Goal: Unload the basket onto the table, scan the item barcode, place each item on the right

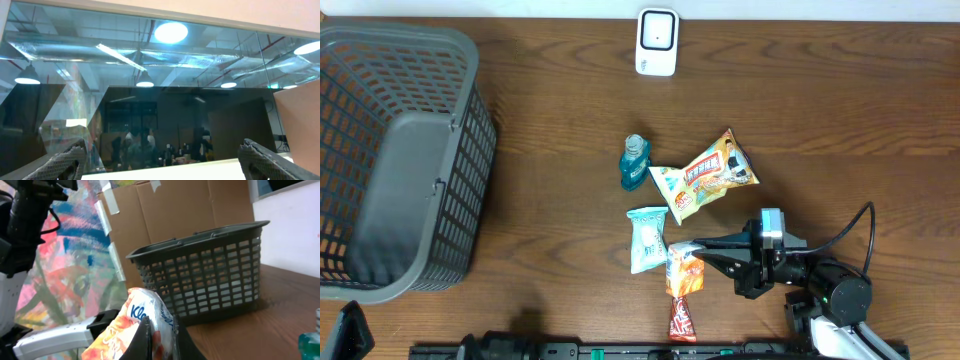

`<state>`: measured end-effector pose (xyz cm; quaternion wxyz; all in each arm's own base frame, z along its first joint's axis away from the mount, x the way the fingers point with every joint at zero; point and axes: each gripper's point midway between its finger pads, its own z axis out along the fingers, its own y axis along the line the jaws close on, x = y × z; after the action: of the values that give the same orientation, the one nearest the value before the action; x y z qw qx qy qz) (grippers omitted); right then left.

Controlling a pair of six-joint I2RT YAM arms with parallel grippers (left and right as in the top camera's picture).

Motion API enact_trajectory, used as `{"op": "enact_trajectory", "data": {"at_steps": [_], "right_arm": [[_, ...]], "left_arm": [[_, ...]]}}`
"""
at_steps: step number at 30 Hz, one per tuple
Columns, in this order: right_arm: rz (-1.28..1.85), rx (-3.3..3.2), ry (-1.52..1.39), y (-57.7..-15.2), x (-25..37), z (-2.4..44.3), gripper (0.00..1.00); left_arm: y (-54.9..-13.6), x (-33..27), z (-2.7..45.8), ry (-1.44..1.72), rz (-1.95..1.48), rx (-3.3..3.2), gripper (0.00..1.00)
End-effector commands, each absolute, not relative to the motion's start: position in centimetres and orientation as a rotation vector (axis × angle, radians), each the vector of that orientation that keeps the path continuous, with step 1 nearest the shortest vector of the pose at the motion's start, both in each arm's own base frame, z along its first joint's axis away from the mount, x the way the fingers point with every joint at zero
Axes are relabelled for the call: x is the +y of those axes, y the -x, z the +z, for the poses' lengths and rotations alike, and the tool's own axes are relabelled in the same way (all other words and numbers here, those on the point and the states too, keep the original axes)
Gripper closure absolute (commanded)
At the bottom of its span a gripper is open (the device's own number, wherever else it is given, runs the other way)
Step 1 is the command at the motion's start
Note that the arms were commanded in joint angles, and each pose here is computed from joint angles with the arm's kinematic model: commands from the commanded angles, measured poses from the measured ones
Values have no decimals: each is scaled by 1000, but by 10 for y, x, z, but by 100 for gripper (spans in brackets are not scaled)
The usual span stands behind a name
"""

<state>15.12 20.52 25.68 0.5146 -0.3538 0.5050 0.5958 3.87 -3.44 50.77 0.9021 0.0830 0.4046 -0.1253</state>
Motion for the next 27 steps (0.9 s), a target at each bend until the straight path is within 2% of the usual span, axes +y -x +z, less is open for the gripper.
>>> {"op": "enact_trajectory", "data": {"at_steps": [1,8,12,18,27], "right_arm": [[1434,1186,884,-146,205,263,99],[1429,1205,883,-149,206,258,99],[1372,1348,863,-170,210,222,99],[1053,1762,394,-249,177,147,99],[615,2024,64,-283,113,79,99]], "left_arm": [[-31,-34,512,-180,-243,815,4],[-31,-34,512,-180,-243,814,4],[-31,-34,512,-180,-244,815,4],[-34,-35,508,-180,-245,832,4],[-34,-35,508,-180,-245,833,4]]}}
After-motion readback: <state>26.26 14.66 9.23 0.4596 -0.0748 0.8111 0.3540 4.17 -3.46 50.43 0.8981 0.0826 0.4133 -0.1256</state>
